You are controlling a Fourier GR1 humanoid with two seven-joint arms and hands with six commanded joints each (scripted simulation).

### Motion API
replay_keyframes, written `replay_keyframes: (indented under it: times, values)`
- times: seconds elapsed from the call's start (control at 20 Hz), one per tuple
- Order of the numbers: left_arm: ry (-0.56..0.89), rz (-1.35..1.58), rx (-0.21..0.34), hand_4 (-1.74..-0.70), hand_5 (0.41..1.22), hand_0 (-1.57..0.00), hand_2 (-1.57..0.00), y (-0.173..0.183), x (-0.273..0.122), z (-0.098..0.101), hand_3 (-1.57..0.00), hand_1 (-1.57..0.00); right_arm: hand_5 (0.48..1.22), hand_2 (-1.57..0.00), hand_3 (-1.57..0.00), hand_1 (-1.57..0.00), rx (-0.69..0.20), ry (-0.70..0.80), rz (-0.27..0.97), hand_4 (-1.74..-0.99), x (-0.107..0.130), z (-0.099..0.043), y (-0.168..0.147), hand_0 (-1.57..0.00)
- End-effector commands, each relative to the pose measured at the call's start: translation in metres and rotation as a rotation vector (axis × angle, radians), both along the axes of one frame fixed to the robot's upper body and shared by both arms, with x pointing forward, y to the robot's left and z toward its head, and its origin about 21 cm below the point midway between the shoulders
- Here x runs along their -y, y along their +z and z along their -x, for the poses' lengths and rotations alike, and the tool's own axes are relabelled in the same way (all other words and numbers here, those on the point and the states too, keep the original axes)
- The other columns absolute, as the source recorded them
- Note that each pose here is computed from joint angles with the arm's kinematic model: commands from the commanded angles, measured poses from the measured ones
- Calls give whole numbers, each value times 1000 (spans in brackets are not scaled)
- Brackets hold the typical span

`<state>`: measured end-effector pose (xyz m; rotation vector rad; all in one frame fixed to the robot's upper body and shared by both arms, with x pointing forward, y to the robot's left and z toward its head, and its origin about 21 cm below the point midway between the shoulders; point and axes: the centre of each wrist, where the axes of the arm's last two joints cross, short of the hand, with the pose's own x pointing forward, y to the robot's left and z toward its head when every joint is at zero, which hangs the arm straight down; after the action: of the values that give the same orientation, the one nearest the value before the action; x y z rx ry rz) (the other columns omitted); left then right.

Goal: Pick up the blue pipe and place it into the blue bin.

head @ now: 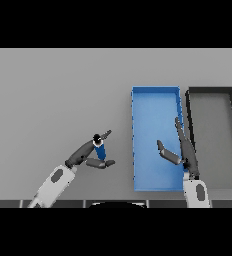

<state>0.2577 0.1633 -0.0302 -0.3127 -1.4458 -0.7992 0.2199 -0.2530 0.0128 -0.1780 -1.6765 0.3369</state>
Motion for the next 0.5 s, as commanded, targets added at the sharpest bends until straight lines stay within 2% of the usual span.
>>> replay_keyframes:
  times: [0.0,0.1,0.15,0.2,0.3,0.35,0.45]
  values:
    - [-1,24,5,-1107,463,1,1,1,2,-1,1,1,650,1,1,1,-6,-5,-2,-1207,1,0,-1,1]
    - [7,92,-16,-1186,550,1,-151,-1,9,0,-121,-41,655,1,1,1,2,-9,0,-1213,3,-1,1,1]
    - [13,112,-32,-1243,613,-10,-308,-5,12,1,-276,-156,655,1,1,1,-1,0,-8,-1217,1,1,-3,1]
    - [22,150,-38,-1281,735,-125,-485,-4,12,1,-535,-319,656,1,1,1,3,-6,-8,-1220,2,0,1,1]
    - [34,176,-47,-1439,910,-602,-865,-4,14,1,-908,-752,657,1,1,1,2,-3,-3,-1219,2,0,1,1]
    - [24,174,-59,-1497,972,-796,-1006,-4,18,-1,-1030,-915,658,1,1,1,-11,-2,-14,-1224,3,1,-2,1]
    - [-2,196,-25,-1580,1062,-1075,-1210,-8,19,7,-1194,-1151,660,1,1,1,-7,0,-21,-1233,3,3,-3,1]
